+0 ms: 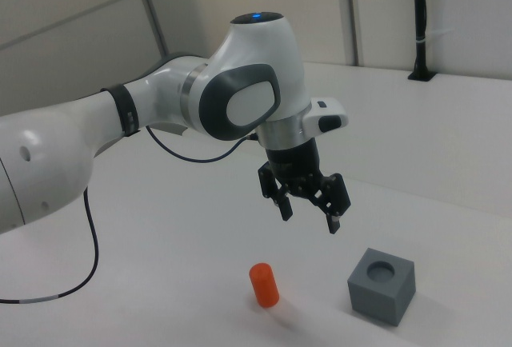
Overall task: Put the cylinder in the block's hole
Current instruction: 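Move the open gripper toward the orange cylinder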
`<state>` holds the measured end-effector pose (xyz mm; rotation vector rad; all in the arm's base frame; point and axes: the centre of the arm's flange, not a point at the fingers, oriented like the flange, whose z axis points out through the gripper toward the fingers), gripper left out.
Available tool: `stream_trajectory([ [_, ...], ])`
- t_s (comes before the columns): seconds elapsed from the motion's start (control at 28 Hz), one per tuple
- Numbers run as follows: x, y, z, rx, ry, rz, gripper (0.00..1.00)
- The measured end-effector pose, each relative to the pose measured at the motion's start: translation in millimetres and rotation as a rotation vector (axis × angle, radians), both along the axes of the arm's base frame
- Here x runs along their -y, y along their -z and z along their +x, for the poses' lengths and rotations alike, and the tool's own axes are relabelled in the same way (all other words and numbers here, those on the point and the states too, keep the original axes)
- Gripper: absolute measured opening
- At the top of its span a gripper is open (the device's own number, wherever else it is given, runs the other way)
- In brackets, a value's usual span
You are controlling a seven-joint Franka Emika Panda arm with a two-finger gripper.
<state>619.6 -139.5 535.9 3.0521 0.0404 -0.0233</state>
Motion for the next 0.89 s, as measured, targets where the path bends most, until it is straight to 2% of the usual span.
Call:
stream_trajectory([
  [0.5, -8.0, -2.8, -7.7, -0.033, -0.008, 0.01, 1.0],
  [0.75, -23.6, 3.4, -25.7, -0.032, -0.067, 0.019, 1.0],
  [0.89, -43.1, 21.6, -36.5, 0.002, -0.107, 0.017, 1.0],
])
